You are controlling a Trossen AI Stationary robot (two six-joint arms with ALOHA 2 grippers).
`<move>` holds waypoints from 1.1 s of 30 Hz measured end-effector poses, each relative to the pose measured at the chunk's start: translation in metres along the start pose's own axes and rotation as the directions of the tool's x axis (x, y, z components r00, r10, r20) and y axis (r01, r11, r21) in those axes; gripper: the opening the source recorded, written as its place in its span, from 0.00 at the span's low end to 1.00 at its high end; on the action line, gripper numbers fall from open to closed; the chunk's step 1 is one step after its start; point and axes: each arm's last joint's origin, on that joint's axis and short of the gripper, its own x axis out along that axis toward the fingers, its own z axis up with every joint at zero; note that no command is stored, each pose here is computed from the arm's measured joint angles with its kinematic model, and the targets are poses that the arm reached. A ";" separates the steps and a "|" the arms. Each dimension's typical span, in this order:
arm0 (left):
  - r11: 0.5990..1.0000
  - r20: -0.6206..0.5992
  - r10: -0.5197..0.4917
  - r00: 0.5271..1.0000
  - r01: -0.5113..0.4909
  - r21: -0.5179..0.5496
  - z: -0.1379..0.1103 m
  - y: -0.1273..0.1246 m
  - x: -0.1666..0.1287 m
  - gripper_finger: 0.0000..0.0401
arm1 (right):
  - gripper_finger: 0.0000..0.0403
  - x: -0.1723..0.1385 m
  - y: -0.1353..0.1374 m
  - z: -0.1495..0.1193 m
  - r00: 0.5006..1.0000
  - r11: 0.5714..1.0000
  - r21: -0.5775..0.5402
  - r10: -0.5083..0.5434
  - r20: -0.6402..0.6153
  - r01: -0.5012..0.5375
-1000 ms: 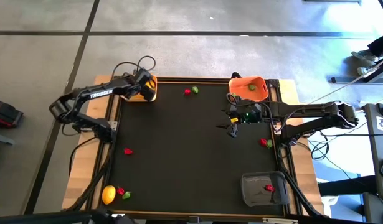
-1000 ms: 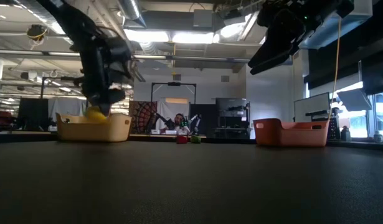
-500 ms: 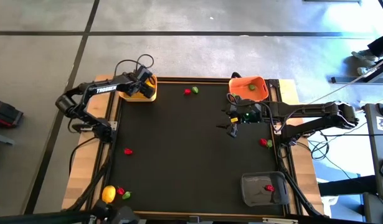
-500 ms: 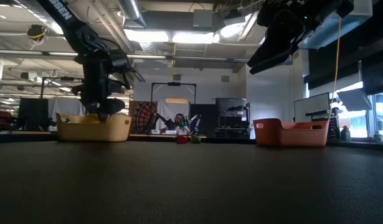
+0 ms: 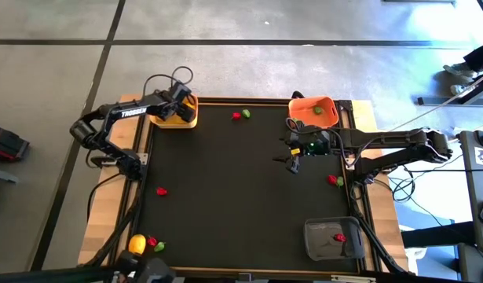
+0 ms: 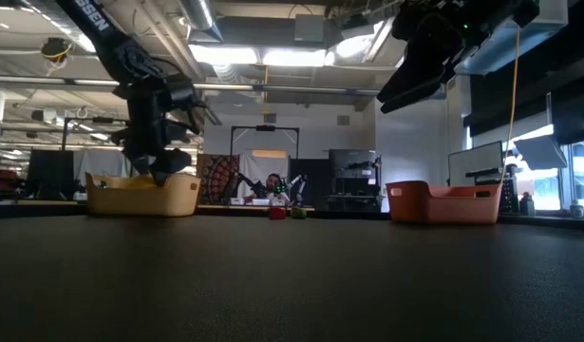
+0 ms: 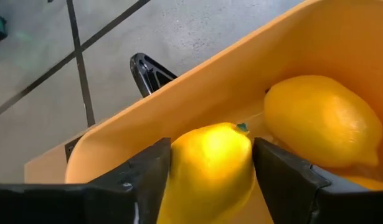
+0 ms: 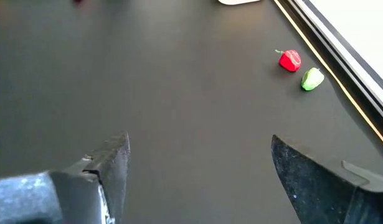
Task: Sort produce into baskets
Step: Put the lemon into the yellow bin, then put the red chili pepper into the gray bin
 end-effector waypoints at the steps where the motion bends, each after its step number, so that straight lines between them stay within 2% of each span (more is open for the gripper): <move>1: 1.000 -0.001 0.002 1.000 -0.002 -0.002 0.000 0.001 0.000 0.58 | 0.79 0.000 0.000 0.000 1.000 1.000 0.000 0.000 0.000 0.000; 6: 1.000 -0.019 0.009 1.000 -0.010 -0.012 -0.001 0.004 0.002 0.64 | 0.79 0.000 0.000 0.000 1.000 1.000 0.000 0.000 0.000 0.000; 14: 0.998 0.045 -0.023 0.999 0.021 0.052 0.001 0.000 -0.017 0.65 | 0.79 0.000 0.000 0.000 1.000 1.000 0.000 0.000 0.000 0.000; 18: 0.992 0.099 -0.101 0.990 0.093 0.086 0.000 -0.004 -0.040 0.65 | 0.79 0.000 0.000 0.000 1.000 1.000 0.000 0.000 0.000 0.000; 21: 0.975 0.135 -0.202 0.970 0.186 0.121 -0.003 -0.008 -0.059 0.65 | 0.79 0.000 0.000 0.000 1.000 1.000 0.000 0.000 0.000 0.000; 25: 0.919 0.112 -0.364 0.925 0.337 0.206 -0.014 -0.015 -0.083 0.65 | 0.79 0.000 0.000 0.000 1.000 1.000 0.017 0.000 0.000 0.000; 28: 0.851 0.047 -0.479 0.876 0.451 0.268 -0.025 -0.020 -0.098 0.65 | 0.79 0.000 0.000 0.000 1.000 1.000 0.018 0.000 0.001 0.000; 33: 0.738 -0.108 -0.590 0.800 0.588 0.331 -0.046 -0.029 -0.115 0.65 | 0.79 0.000 0.000 0.000 1.000 1.000 0.019 0.000 0.003 0.000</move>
